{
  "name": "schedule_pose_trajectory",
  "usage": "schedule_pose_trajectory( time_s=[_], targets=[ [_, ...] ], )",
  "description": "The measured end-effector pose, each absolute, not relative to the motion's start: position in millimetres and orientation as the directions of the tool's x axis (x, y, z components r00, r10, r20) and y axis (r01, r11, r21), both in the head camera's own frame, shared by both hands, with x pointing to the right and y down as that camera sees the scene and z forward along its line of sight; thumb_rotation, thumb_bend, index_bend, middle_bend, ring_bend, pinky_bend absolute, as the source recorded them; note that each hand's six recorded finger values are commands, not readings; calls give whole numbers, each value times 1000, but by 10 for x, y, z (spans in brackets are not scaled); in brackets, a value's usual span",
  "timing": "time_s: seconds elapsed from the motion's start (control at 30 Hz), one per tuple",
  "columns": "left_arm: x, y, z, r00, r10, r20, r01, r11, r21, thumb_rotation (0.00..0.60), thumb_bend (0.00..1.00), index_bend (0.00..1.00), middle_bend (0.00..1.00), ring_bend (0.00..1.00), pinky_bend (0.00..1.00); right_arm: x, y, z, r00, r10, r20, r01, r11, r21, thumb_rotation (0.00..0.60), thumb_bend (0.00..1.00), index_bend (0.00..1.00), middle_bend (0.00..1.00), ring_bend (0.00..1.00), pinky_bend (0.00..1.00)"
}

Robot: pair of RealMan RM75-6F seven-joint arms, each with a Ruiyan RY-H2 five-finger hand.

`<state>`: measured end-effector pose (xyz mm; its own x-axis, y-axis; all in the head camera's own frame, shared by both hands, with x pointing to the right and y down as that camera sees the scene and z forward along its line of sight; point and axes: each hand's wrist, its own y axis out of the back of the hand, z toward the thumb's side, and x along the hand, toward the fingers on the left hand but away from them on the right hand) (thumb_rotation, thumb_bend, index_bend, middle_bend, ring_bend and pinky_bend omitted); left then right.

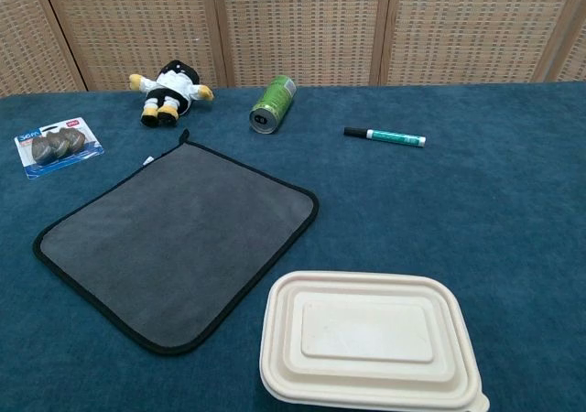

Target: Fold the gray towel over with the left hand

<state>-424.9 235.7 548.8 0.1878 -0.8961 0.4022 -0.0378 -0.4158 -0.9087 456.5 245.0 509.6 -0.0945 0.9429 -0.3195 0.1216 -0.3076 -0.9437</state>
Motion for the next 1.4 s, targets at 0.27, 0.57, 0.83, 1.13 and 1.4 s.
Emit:
schedule_pose_trajectory(
  time_s=[0.27, 0.57, 0.83, 1.13, 1.4],
  targets=[
    [-4228, 2345, 5542, 193, -886, 421, -31, -435, -900, 600, 271, 0, 0, 0, 0, 4589, 2440, 5108, -103, 941, -322, 123, -309, -943, 600, 0, 0, 0, 0, 0],
    [-4002, 2024, 5661, 252, -846, 470, 7, -484, -875, 600, 273, 0, 0, 0, 0, 4660, 2392, 5150, -129, 935, -329, 127, -313, -941, 600, 0, 0, 0, 0, 0],
    [-3405, 1386, 5994, 388, -716, 581, 139, -578, -804, 600, 272, 0, 0, 0, 0, 4791, 2357, 5266, -177, 914, -366, 137, -345, -929, 600, 0, 0, 0, 0, 0],
    [-2560, 535, 6597, 432, -634, 642, 254, -597, -761, 600, 279, 133, 0, 0, 0, 4999, 2317, 5360, -246, 891, -382, 131, -359, -924, 600, 0, 0, 0, 0, 0],
    [-1990, 200, 7053, 400, -614, 680, 264, -634, -727, 600, 309, 175, 0, 0, 0, 5111, 2298, 5438, -281, 874, -397, 132, -375, -918, 600, 0, 0, 0, 0, 0]
  ],
)
